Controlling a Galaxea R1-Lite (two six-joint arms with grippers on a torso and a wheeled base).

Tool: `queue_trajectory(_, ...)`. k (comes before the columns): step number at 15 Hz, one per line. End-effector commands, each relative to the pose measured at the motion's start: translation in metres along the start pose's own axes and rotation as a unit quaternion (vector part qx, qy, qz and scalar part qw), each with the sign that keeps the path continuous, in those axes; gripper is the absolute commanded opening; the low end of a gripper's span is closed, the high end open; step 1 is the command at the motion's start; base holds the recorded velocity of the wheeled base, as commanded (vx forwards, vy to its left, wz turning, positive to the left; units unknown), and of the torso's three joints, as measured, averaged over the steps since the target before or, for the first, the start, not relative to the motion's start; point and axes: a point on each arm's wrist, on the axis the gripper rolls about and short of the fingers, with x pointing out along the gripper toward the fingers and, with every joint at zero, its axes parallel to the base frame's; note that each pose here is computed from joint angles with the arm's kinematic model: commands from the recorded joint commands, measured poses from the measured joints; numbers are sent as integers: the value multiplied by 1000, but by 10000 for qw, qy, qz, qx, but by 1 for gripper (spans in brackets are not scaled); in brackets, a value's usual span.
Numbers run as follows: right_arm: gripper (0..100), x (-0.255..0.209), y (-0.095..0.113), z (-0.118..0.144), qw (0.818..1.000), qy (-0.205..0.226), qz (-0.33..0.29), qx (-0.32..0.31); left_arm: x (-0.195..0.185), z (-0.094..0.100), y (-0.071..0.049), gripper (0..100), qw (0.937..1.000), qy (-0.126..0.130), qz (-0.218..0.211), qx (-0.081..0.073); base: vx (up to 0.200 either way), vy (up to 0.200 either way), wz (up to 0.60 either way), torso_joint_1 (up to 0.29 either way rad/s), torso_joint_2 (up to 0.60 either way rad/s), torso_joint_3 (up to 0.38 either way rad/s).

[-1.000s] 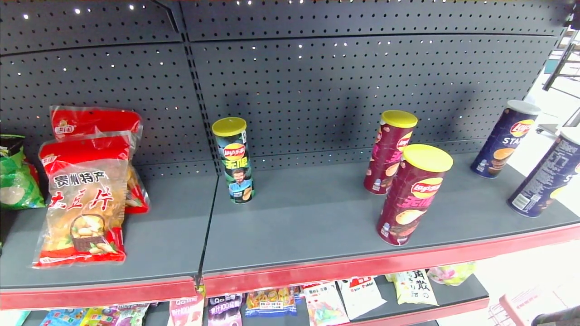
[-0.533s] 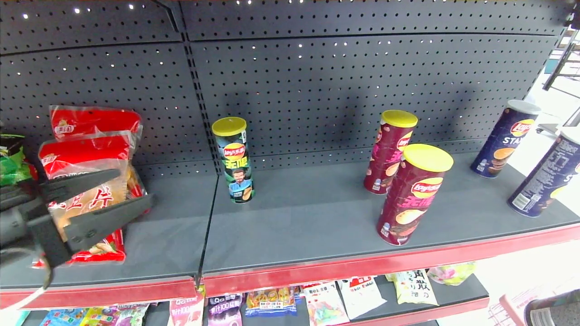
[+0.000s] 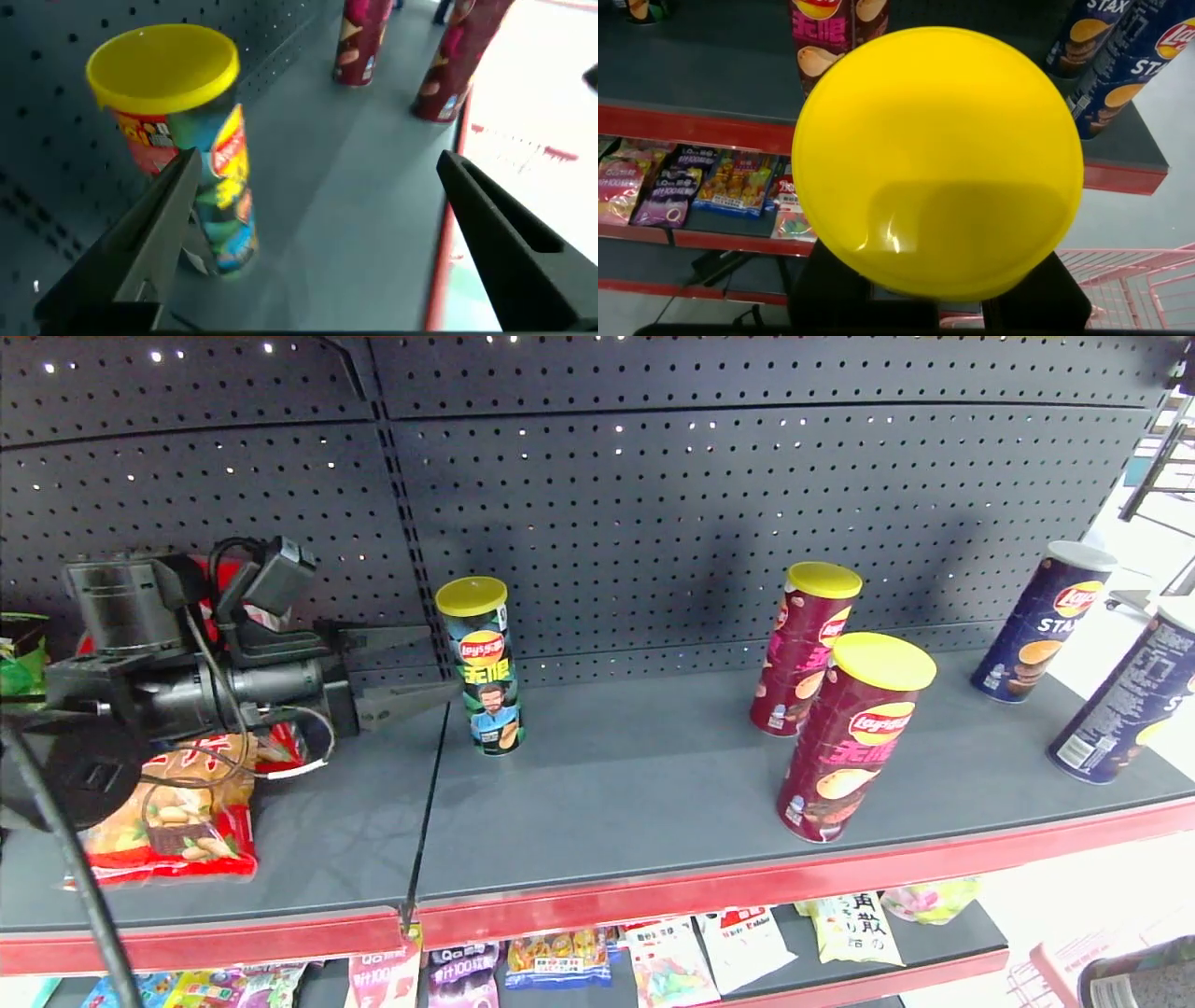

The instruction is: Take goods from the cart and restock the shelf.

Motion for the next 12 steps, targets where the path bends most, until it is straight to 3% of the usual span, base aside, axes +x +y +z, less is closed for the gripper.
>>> queue_trajectory(1, 0, 1, 0, 0, 10000, 25, 6, 5, 13, -22, 23, 100, 9999, 138, -45, -28, 0, 0, 0, 0, 0, 0)
queue_trajectory(4, 0, 1, 0, -1, 10000, 40, 8, 4, 18, -23, 34, 100, 9999, 117, -10, 29, 0, 0, 0, 0, 0, 0)
queue_trajectory(7, 0, 2, 0, -1, 10000, 63, 11, 3, 25, -19, 47, 100, 9998, 18, 12, 181, 0, 0, 0, 0, 0, 0)
queue_trajectory(12, 0, 4, 0, 1, 9999, 101, 17, 2, 37, -24, 64, 100, 9997, -32, -71, 226, 0, 0, 0, 0, 0, 0)
